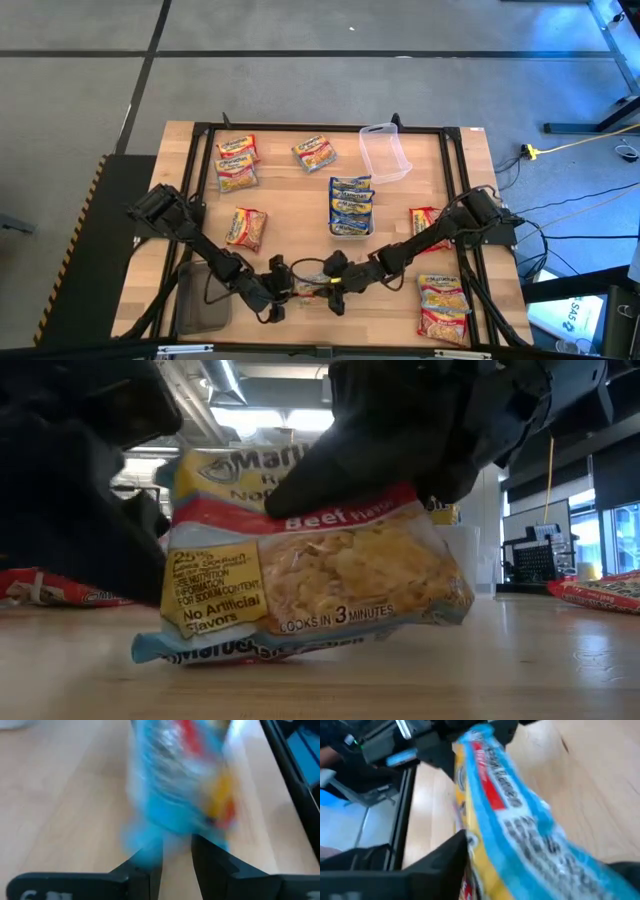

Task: Sort Maruchan noodles
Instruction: Put the light blue noodle pack in the transparent bin

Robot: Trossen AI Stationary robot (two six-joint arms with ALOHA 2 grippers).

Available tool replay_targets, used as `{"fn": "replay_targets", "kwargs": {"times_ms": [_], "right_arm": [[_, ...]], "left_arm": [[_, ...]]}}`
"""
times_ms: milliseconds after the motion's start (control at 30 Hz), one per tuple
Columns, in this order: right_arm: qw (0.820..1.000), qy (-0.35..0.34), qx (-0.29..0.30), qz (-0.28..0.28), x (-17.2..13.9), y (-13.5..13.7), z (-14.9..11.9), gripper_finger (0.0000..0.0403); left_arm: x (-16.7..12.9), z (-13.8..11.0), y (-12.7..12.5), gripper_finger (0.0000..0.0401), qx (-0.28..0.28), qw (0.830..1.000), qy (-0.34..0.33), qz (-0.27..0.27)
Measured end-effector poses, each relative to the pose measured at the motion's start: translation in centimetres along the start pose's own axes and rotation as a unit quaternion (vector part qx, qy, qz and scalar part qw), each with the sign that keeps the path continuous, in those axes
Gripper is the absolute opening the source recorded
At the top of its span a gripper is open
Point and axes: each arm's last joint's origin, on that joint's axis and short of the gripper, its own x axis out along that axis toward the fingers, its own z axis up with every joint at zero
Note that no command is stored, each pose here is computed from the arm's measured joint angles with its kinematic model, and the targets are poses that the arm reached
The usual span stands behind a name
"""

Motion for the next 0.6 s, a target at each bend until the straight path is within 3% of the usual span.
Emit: {"fn": "replay_targets", "kwargs": {"times_ms": [233,367,600], "right_arm": [[0.998,0.04,-0.032,0.02,-0.8,0.7,0.7,0.0092],[0.997,0.058,-0.057,0.014,-2.5,1.4,1.4,0.0092],[0.993,0.05,-0.1,-0.036,-6.2,3.2,2.2,0.0114]], "left_arm": [[-2.7,0.9,-0.6,0.0096,-0.006,1.0,0.027,0.001],[-3.7,1.9,-1.2,0.0096,-0.011,1.0,0.006,-0.022],[-3.5,4.1,-1.5,0.0096,-0.037,0.995,-0.088,-0.033]]}}
